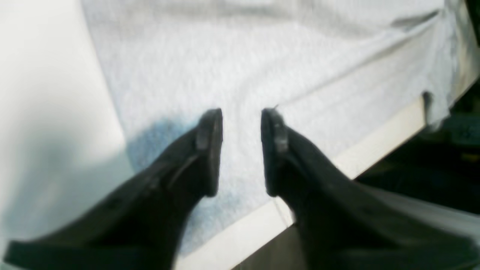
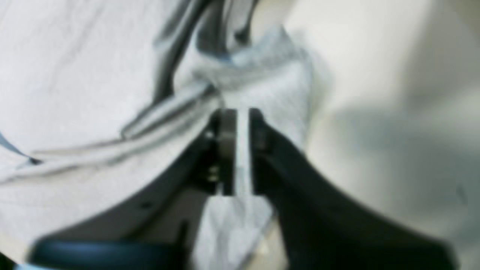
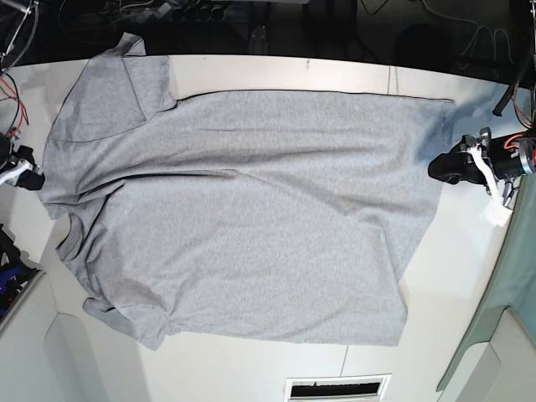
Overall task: Layout the t-shirt on the table in an organized manner, then fold the t-shirt properly
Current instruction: 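Drag the shirt edge with both grippers to square it on the table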
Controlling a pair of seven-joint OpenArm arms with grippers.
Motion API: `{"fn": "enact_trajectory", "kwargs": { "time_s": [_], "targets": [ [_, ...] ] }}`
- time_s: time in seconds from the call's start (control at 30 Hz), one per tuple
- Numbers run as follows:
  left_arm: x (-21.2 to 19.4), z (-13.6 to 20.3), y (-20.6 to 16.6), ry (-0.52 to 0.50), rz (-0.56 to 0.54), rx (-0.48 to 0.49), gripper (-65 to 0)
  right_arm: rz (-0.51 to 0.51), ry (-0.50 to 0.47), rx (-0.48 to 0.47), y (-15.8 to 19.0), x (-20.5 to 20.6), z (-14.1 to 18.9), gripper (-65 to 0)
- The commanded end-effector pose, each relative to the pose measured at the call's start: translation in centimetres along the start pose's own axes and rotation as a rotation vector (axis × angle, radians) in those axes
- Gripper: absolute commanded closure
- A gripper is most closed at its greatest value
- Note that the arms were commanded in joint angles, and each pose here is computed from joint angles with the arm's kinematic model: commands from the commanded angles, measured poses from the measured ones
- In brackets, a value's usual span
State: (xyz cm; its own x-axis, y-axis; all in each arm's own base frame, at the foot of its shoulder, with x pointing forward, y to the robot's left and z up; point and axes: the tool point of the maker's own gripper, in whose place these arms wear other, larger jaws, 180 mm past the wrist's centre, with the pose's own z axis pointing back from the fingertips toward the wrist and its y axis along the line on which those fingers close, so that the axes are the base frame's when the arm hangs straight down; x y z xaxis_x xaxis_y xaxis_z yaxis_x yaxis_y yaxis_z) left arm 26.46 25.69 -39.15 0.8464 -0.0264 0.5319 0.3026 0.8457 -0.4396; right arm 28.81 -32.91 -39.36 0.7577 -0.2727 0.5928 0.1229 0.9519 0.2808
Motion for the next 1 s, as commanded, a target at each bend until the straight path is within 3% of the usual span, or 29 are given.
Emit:
{"fn": "enact_trajectory", "kwargs": {
  "time_s": [0.0, 0.1, 0.3, 0.47, 0.67, 0.97],
  "targets": [
    [1.6, 1.1, 0.3, -0.042, -0.023, 0.007, -26.3, 0.017, -0.042, -0.013, -1.0, 1.2, 1.5, -15.4],
    [0.4, 1.1, 0.4, -0.023, -0.006, 0.010, -31.6, 0.002, 0.016, -0.059, -3.6, -1.9, 3.4, -21.1],
    [-2.9, 1.0, 0.6, 0.041, 0.020, 0.022, -31.6, -0.007, 0.135, -0.087, -5.6, -7.2, 5.5, -31.6],
    [-3.5, 1.1, 0.6, 0.053, 0.026, 0.024, -31.6, -0.012, 0.169, -0.069, -5.5, -9.1, 5.9, -32.5],
    [-4.4, 1.1, 0.7, 0.071, 0.031, 0.028, -31.6, -0.042, 0.187, -0.027, -3.7, -10.8, 4.7, -32.5],
    [-5.6, 1.3, 2.2, 0.133, -0.019, 0.113, -31.6, -0.037, 0.303, 0.146, 3.2, -15.7, 1.6, -32.5]
  ]
}}
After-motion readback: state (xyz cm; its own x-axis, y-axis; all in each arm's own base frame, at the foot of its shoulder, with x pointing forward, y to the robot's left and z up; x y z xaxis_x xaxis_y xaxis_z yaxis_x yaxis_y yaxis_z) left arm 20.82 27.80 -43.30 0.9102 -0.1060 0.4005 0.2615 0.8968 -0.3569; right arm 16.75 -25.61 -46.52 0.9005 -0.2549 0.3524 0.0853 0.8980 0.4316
